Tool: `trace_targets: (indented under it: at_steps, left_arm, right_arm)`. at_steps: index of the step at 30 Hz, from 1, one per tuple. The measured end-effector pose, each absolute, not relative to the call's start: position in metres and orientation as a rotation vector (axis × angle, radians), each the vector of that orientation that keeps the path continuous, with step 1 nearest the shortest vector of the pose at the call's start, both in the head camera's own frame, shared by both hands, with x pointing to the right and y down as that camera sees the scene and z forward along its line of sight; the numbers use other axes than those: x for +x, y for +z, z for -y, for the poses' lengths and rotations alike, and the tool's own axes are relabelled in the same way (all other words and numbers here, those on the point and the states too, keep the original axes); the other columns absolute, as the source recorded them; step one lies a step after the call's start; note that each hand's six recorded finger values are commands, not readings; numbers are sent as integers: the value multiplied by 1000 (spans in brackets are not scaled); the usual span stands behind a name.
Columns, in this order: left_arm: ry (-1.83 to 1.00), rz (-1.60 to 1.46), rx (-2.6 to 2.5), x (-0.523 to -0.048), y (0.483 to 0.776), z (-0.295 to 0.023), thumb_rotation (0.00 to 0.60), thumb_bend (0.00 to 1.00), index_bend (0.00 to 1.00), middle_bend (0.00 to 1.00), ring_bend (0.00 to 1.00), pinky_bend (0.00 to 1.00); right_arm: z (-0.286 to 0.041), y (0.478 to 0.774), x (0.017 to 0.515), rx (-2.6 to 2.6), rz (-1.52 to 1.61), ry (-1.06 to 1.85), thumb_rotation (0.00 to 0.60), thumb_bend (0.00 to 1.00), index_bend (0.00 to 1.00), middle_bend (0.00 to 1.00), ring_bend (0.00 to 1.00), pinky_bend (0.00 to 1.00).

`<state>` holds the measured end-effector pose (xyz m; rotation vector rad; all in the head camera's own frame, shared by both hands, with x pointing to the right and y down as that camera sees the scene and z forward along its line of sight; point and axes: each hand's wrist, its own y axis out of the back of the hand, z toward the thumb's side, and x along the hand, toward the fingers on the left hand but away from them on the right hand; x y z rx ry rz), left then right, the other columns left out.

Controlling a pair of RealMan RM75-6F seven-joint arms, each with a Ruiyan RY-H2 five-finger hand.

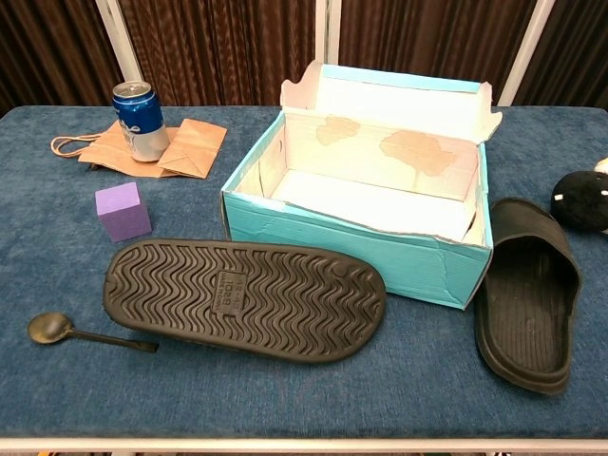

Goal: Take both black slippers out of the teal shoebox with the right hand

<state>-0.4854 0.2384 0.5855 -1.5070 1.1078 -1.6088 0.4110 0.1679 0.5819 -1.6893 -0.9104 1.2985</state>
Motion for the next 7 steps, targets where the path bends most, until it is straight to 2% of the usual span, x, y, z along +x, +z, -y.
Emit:
trace_targets:
  at_steps: [2, 7]
  left_arm:
    - [-1605, -1110, -1511, -485, 588, -238, 600, 0, 163, 87, 13, 46]
    - [-1591, -1114, -1519, -483, 591, -237, 600, 0, 163, 87, 13, 46]
  right_arm:
    - [-177, 575, 418, -1675, 961, 1327, 600, 159, 47, 79, 5, 119]
    - [-196, 557, 426, -1658, 1050, 1331, 600, 159, 28, 60, 0, 86]
